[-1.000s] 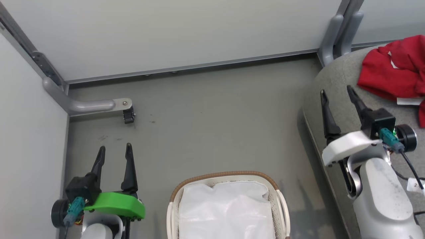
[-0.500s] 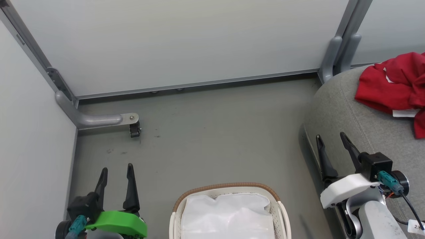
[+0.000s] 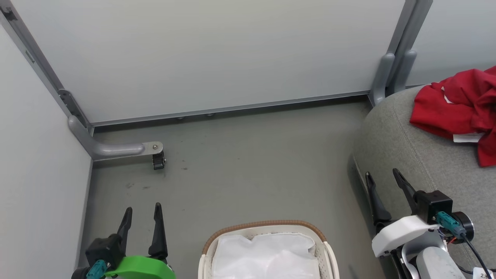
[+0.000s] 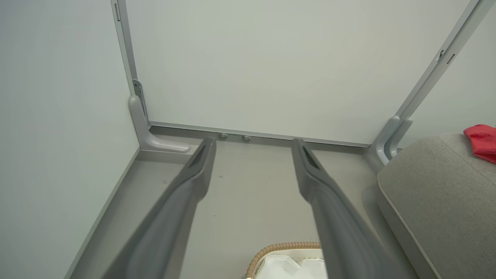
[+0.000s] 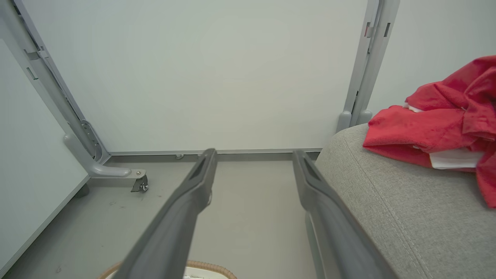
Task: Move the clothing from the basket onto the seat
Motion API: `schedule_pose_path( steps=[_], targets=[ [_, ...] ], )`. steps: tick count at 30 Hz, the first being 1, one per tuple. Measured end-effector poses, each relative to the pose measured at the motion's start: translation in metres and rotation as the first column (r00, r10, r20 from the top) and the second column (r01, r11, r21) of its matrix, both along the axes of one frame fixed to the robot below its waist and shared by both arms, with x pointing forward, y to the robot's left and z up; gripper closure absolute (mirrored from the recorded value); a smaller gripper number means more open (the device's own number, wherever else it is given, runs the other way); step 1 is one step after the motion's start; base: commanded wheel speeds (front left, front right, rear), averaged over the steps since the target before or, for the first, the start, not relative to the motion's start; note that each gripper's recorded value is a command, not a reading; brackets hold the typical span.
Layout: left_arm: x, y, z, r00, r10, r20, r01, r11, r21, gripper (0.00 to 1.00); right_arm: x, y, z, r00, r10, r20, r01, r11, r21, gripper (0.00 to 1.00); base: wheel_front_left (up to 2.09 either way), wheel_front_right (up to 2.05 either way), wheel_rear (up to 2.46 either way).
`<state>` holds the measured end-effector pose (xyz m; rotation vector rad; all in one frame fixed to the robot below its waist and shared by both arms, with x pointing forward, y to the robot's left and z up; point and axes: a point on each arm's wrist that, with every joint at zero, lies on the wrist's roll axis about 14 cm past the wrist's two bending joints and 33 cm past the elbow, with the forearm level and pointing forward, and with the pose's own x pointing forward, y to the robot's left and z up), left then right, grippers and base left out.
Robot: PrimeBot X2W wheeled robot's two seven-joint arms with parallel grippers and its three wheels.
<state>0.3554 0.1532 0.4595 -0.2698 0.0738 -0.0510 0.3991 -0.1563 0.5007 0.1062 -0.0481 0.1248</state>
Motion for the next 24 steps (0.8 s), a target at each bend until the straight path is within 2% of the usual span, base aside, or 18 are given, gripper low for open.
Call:
schedule_pose_path(
  steps=[22,23,24],
  targets=[
    [-0.0042,0.0031,0.0049,1.000,0.005,0.017,-0.004,1.000,-0.022,0.00,-0.0027,0.0088,0.0037,1.000,0.025,0.009,-0.025,1.000,0.004,0.00,0.00,0.00,0.00],
    [-0.0043,0.0026,0.0048,1.000,0.002,0.017,-0.002,1.000,-0.024,1.00,-0.0030,0.0090,0.0032,1.000,0.026,0.007,-0.026,1.000,0.005,1.00,0.00,0.00,0.00],
    [-0.0049,0.0024,0.0027,1.000,0.002,0.010,-0.002,1.000,-0.024,1.00,-0.0035,0.0093,0.0010,1.000,0.026,0.000,-0.026,1.000,0.006,1.00,0.00,0.00,0.00]
  ],
)
